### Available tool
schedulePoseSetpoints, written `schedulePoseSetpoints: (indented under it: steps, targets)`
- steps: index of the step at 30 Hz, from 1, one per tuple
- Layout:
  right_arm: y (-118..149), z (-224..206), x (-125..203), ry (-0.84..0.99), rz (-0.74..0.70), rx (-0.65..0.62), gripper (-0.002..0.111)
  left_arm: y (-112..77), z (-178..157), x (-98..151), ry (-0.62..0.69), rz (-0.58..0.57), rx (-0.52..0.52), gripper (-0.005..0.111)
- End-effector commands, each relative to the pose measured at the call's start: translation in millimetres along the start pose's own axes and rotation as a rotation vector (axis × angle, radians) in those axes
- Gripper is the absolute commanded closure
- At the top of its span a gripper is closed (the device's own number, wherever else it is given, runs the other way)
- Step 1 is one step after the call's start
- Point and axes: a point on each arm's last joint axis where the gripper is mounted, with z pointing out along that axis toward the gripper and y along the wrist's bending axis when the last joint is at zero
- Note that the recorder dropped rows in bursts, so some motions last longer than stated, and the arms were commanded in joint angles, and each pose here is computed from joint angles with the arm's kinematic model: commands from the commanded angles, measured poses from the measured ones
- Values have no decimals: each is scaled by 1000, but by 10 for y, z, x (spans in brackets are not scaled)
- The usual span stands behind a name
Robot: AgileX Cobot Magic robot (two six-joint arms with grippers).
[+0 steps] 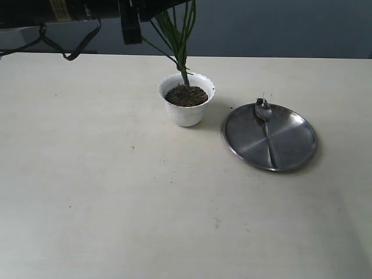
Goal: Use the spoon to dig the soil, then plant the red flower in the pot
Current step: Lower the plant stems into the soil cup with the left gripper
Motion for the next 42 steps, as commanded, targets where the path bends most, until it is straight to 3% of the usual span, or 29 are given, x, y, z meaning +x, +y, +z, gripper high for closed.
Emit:
schedulePoseSetpoints:
  steps: [1, 5, 12, 17, 21, 26, 37, 42]
  targets:
    - [-4, 0, -1, -8, -4, 6, 109, 102, 61, 2, -27, -59, 8, 106]
    - [-4, 0, -1, -8, -4, 6, 109, 214, 108, 13, -47, -106, 1, 106]
    - [-4, 0, -1, -8, -4, 6, 109, 250, 122, -49, -62, -114, 0, 106]
    - [-4, 0, -1, -8, -4, 6, 109, 313, 143, 18, 10, -65, -85, 106]
    - [-4, 0, -1, -8, -4, 6, 109, 249, 316, 90, 76, 71, -101, 106]
    - [-4, 0, -1, -8, -4, 6, 109, 248, 444, 147, 6, 23, -126, 106]
    - [-4, 0, -1, -8, -4, 6, 109, 492, 457, 484, 82, 49, -44, 106]
    - [-4, 0, -1, -8, -4, 6, 109, 631, 360, 558, 104, 47, -61, 106]
